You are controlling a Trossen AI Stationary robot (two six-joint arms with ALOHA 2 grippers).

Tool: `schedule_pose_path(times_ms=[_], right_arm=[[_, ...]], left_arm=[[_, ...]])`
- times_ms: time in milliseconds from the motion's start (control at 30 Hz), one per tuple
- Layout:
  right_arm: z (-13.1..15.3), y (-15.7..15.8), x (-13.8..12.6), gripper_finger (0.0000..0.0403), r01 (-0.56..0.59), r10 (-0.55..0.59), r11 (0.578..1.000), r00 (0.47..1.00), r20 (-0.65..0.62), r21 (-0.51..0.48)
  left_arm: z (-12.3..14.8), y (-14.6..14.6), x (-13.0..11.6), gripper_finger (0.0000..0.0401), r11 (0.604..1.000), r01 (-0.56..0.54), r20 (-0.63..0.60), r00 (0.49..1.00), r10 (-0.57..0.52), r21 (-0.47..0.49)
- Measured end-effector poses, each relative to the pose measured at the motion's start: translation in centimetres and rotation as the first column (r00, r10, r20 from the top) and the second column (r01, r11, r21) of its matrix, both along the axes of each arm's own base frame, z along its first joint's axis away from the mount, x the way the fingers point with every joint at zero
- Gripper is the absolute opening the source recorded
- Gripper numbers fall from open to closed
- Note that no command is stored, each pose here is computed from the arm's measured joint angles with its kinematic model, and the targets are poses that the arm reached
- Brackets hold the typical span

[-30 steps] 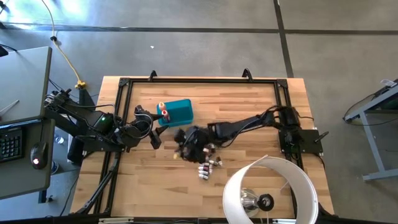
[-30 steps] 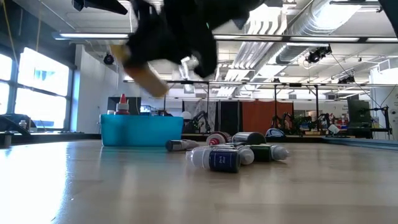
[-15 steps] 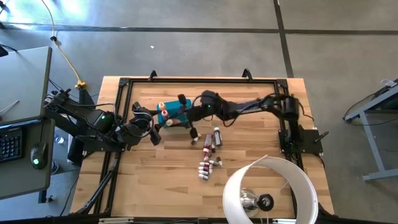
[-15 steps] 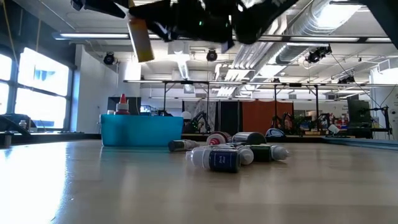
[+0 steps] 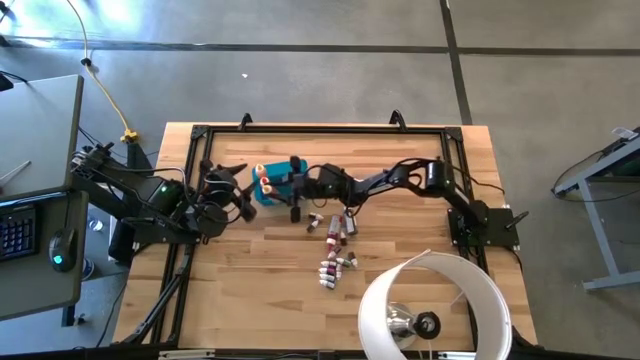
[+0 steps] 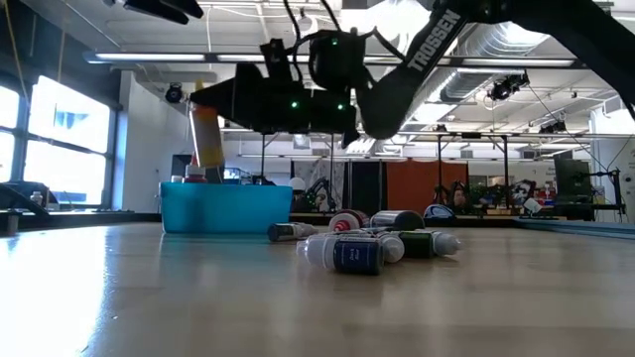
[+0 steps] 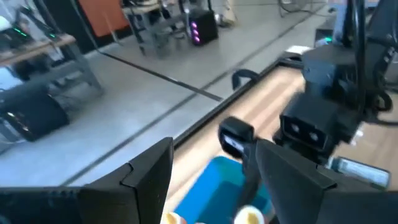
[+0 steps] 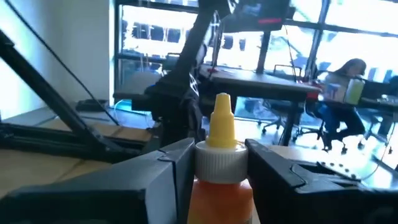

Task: Pick & Place food coloring
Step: Put the large yellow food coloring bottle into the blue bin

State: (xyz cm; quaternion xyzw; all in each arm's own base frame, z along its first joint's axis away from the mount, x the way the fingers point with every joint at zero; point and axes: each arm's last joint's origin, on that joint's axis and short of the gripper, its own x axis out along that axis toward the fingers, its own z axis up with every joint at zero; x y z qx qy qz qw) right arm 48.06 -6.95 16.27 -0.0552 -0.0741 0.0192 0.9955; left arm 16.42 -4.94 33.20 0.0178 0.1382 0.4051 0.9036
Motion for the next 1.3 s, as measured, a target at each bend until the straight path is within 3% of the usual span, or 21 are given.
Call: schedule_pose_path(times_ms=[400,500,700,967,1200,1300], right_arm=[[-2.2,-1.2,2.2,0.0119,0.138,-0.137,0.99,0.99,-0.033,0.022],[-2.5,-1.3,2.5,0.0119,0.123,-0.118,0.991,0.989,-0.09,0.049],[-2.2,-1.3,2.8,0.0121,0.092,-0.09,0.996,0.99,-0.106,0.01],[-2.6,-1.7,3.1,0.0161,0.103,-0.09,0.993,0.977,-0.195,0.057],[-2.6,-1.9,3.0,0.0171,0.092,-0.088,0.996,0.978,-0.191,0.009],[-2.0,-1.7,3.0,0.0171,0.025,-0.024,1.0,0.985,-0.17,0.003]], left_arm=[[0.0,-0.1,0.2,0.0227,0.999,0.024,0.011,1.0,-0.024,-0.031],[0.0,-0.1,0.2,0.0227,0.999,0.027,0.008,1.0,-0.027,-0.032],[0.0,-0.1,0.2,0.0227,0.999,0.027,0.009,1.0,-0.027,-0.032],[0.0,-0.1,0.2,0.0227,0.999,0.026,0.012,1.0,-0.025,-0.035],[0.0,-0.2,0.2,0.0227,0.999,0.025,0.014,1.0,-0.025,-0.037],[0.0,-0.2,0.2,0.0227,0.999,0.025,0.014,1.0,-0.025,-0.037]])
